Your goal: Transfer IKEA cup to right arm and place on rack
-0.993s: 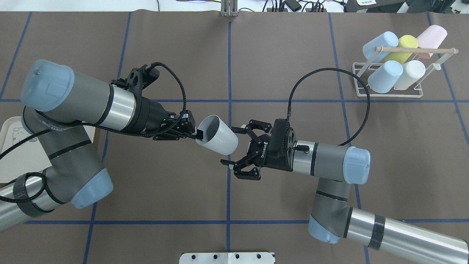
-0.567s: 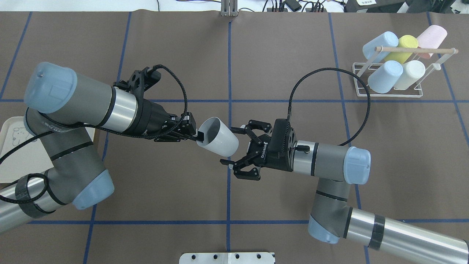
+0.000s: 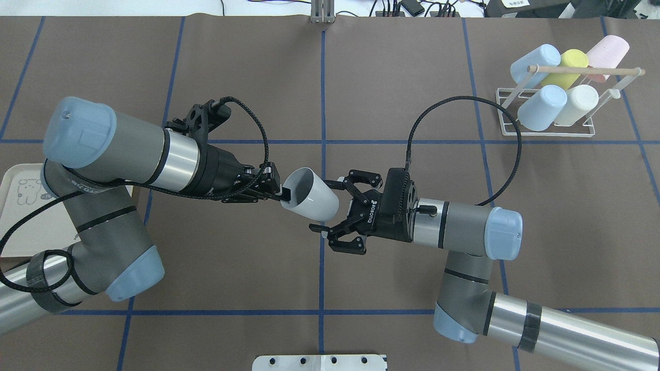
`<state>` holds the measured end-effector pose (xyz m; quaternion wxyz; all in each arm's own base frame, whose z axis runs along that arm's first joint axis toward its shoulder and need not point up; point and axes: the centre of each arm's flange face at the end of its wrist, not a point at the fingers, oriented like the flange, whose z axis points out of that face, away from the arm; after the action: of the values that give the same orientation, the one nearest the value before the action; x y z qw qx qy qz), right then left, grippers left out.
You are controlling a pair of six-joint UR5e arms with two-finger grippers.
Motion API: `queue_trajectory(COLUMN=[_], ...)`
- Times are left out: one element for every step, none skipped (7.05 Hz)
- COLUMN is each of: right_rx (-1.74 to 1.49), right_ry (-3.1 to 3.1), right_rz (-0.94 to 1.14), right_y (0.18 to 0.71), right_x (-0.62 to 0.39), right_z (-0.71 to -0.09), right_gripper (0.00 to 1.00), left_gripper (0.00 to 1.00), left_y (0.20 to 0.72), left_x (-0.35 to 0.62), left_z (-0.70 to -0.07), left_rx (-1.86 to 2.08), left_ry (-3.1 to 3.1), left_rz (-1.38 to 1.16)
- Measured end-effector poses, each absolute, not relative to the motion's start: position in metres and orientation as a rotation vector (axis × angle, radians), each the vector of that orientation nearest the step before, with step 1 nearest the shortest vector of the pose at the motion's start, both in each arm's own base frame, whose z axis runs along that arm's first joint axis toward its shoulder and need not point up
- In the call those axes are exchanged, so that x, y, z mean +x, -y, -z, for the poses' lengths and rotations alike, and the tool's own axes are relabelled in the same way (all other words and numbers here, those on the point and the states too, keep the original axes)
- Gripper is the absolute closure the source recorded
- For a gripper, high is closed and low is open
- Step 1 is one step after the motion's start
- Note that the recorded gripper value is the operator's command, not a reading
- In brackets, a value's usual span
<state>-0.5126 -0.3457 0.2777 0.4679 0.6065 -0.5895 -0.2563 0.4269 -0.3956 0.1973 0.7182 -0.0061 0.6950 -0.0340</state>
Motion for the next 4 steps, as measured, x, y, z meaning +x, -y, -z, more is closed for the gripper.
queue_trajectory(right_rx=[1.488, 1.488, 1.488, 1.487], right_ry=[1.447, 1.448, 1.449, 1.449], right_rz=[0.628, 0.628, 0.629, 0.628], right_y=[0.3455, 0.3452, 0.3449, 0.3447], right_x=[-0.5126, -0.5127, -0.5128, -0.5129], right_z=[-0.2779, -0.2780, -0.2780, -0.2780], right_gripper=[0.18, 0.26, 0.32, 0.39], left_gripper=[1.00, 1.00, 1.00, 1.00], left_y=[0.3948, 0.3944, 0.3941, 0.3938], left_x=[0.4280, 0.4285, 0.4287, 0.4290], left_z=[-0.1971, -0.1968, -0.1968, -0.1971], left_rx=[-0.011, -0.010, -0.010, -0.011], left_ry=[-1.538, -1.538, -1.538, -1.538], left_rz=[0.077, 0.077, 0.077, 0.077])
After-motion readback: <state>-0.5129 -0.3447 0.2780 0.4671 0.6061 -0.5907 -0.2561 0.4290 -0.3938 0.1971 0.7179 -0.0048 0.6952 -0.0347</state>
